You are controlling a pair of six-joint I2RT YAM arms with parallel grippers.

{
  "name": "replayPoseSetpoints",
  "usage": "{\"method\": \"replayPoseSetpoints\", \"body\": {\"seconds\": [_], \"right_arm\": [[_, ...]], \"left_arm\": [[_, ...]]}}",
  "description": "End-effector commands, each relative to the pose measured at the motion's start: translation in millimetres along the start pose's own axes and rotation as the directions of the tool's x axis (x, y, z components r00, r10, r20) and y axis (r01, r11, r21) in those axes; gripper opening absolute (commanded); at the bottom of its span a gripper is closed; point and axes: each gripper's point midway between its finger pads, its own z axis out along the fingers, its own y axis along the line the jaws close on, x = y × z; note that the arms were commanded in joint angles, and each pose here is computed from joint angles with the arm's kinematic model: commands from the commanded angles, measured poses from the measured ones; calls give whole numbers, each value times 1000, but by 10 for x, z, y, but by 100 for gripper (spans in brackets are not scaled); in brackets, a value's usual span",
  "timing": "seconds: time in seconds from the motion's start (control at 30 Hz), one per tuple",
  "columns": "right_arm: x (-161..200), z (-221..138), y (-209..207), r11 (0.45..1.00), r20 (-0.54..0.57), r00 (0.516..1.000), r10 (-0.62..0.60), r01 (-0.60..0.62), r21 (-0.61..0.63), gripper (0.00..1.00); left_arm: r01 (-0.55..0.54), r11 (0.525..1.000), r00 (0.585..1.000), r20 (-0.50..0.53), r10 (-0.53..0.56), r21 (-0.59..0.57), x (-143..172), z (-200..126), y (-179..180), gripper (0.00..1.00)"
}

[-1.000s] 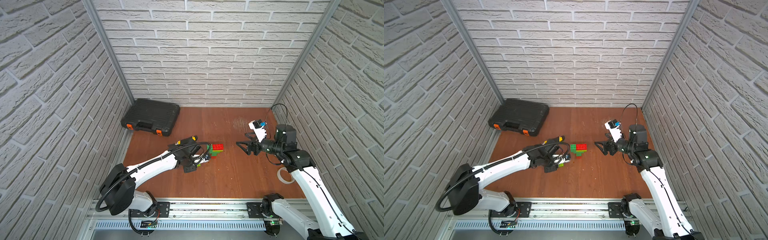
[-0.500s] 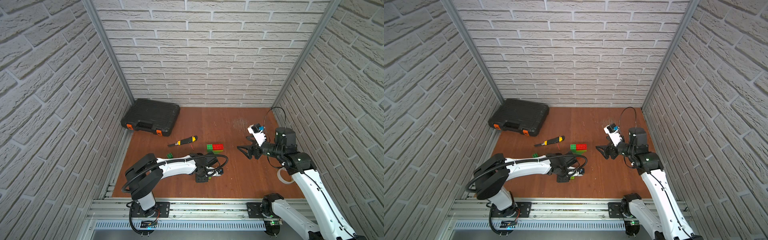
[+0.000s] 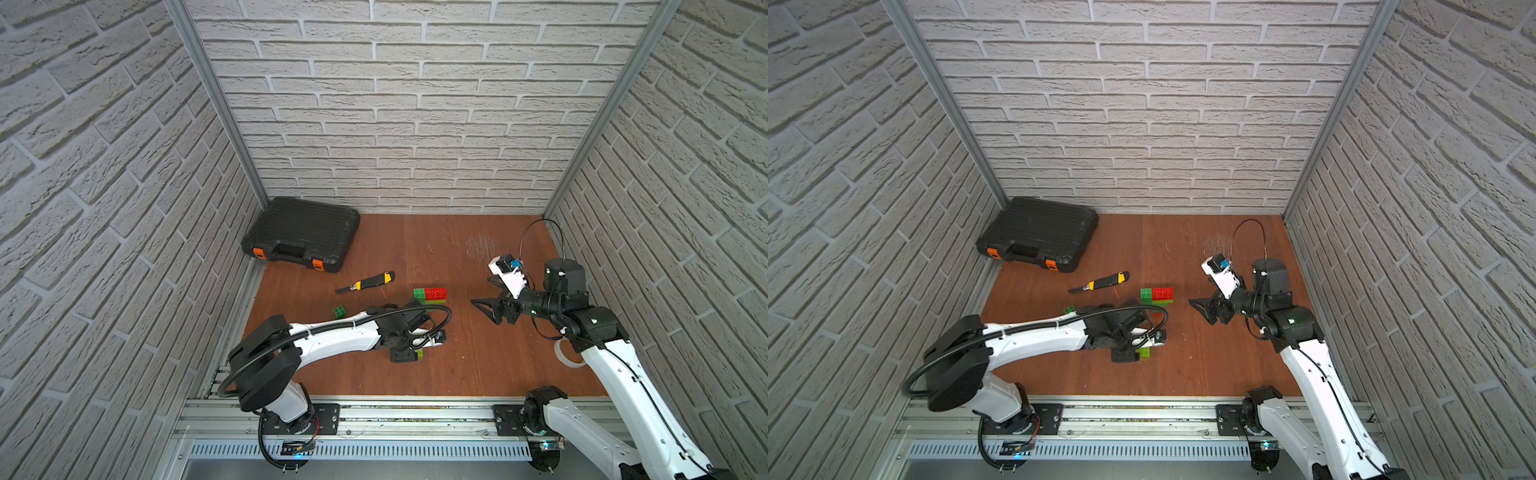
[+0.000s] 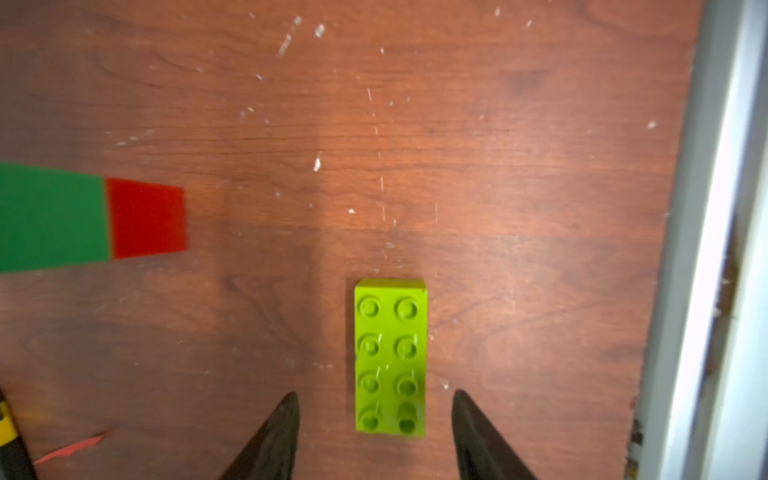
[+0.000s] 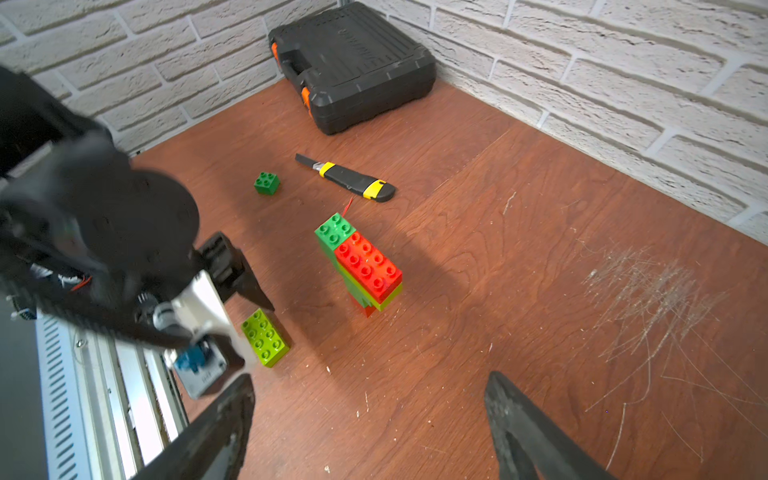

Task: Assemble a spoon with lego
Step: Place the lego brick at the center of the board, then pick up the lego brick from the center of the board.

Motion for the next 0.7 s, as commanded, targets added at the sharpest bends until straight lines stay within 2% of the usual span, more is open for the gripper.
{"method": "replayPoseSetpoints", "body": {"seconds": [0.0, 0.13, 0.2, 0.3, 0.4, 0.5, 0.67], "right_arm": [[20, 1, 279, 990, 26, 994, -109, 111, -90, 86], [167, 169, 626, 962, -23, 976, -215, 208, -175, 85], [289, 319, 814, 939, -48, 957, -287, 272, -210, 84], [456, 588, 1093, 894, -67, 917, -394, 365, -260, 84], [653, 902, 1349, 831, -108, 853, -511, 457, -317, 83], [817, 1221, 1559, 784, -147, 807, -571, 484, -389, 80], [958, 1606, 1693, 767, -177, 793, -583, 465, -442, 71]], "left_arm": [[158, 985, 980, 132, -148, -73, 50, -335, 277, 60], [408, 898, 898, 252, -361, -164, 383, -704, 663, 60], [510, 833, 845, 302, -441, -214, 581, -855, 830, 61], [609, 753, 781, 356, -513, -249, 798, -1001, 971, 61], [671, 686, 736, 371, -566, -283, 994, -1094, 1071, 61], [694, 659, 716, 377, -588, -291, 1088, -1137, 1100, 62], [700, 657, 711, 370, -599, -281, 1130, -1135, 1065, 62]]}}
